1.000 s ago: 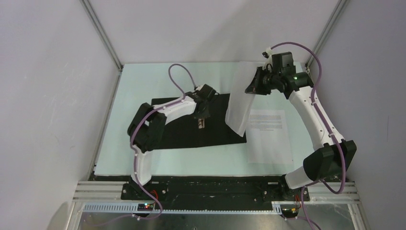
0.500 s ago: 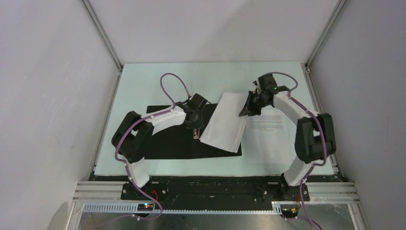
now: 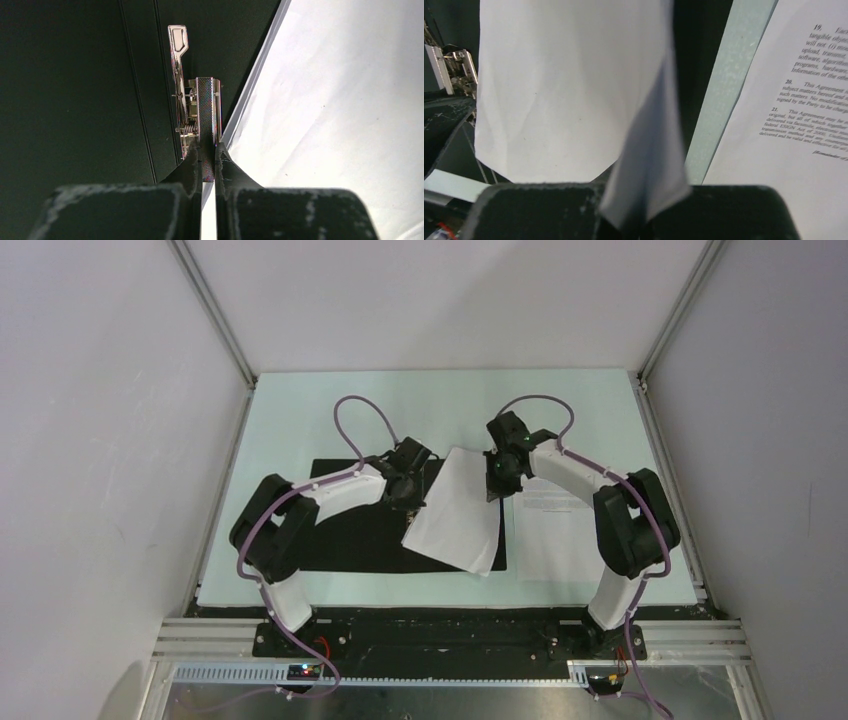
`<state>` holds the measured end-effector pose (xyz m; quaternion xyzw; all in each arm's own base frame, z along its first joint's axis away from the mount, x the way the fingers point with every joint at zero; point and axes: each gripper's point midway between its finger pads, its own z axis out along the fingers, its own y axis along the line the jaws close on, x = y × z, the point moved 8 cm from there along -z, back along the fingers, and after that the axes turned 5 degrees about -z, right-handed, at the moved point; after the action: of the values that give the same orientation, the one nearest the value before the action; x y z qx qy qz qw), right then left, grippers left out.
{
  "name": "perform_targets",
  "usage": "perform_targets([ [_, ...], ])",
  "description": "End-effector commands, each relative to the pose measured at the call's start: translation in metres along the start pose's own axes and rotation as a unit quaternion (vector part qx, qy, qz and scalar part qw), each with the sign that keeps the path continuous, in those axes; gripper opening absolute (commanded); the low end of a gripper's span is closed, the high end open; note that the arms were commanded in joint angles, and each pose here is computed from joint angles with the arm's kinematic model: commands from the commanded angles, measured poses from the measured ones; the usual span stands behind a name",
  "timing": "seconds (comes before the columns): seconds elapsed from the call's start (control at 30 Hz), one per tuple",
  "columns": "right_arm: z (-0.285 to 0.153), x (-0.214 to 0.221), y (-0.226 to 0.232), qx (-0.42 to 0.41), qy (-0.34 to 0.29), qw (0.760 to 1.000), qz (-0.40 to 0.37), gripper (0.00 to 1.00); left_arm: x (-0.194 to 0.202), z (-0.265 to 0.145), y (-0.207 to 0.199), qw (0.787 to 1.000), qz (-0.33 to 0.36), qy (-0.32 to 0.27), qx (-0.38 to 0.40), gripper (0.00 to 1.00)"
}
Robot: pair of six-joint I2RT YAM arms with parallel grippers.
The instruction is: Put the files into the folder
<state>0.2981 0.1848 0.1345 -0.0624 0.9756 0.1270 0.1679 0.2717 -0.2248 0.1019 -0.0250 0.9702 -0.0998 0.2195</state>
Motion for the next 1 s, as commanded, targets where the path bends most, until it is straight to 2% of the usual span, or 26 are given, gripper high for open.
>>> perform_targets([
  [0.0, 0.0, -0.012, 0.003, 0.049, -0.031, 0.997, -0.053, 0.0, 0.002, -0.013, -0.005, 0.999, 0.004, 0.003, 0.034, 0.0],
  [0.13, 0.001, -0.009, 0.007, 0.052, -0.031, 0.995, -0.085, 0.0, 0.007, -0.015, -0.003, 0.999, 0.008, 0.01, 0.038, 0.0],
  [0.37, 0.002, -0.011, 0.022, 0.001, -0.043, 0.991, -0.125, 0.0, 0.012, -0.015, -0.001, 0.999, 0.007, 0.011, 0.032, 0.0],
  [0.43, 0.001, -0.009, 0.025, -0.003, -0.042, 0.99, -0.137, 0.0, 0.01, -0.015, -0.004, 0.999, 0.006, 0.012, 0.037, 0.03],
  [0.5, -0.002, -0.008, 0.028, -0.004, -0.046, 0.988, -0.146, 0.0, 0.007, -0.016, -0.007, 0.999, 0.008, 0.01, 0.042, 0.11],
  [0.53, -0.004, -0.008, 0.029, -0.008, -0.049, 0.988, -0.148, 0.0, 0.006, -0.017, -0.008, 0.999, 0.008, 0.009, 0.044, 0.19],
  [0.7, -0.003, -0.008, 0.03, -0.02, -0.045, 0.988, -0.148, 0.0, -0.002, -0.024, -0.011, 0.998, 0.009, -0.003, 0.056, 0.37],
  [0.97, 0.008, -0.01, 0.03, -0.049, -0.035, 0.989, -0.136, 0.0, -0.014, -0.037, -0.015, 0.996, 0.015, -0.017, 0.082, 0.53],
])
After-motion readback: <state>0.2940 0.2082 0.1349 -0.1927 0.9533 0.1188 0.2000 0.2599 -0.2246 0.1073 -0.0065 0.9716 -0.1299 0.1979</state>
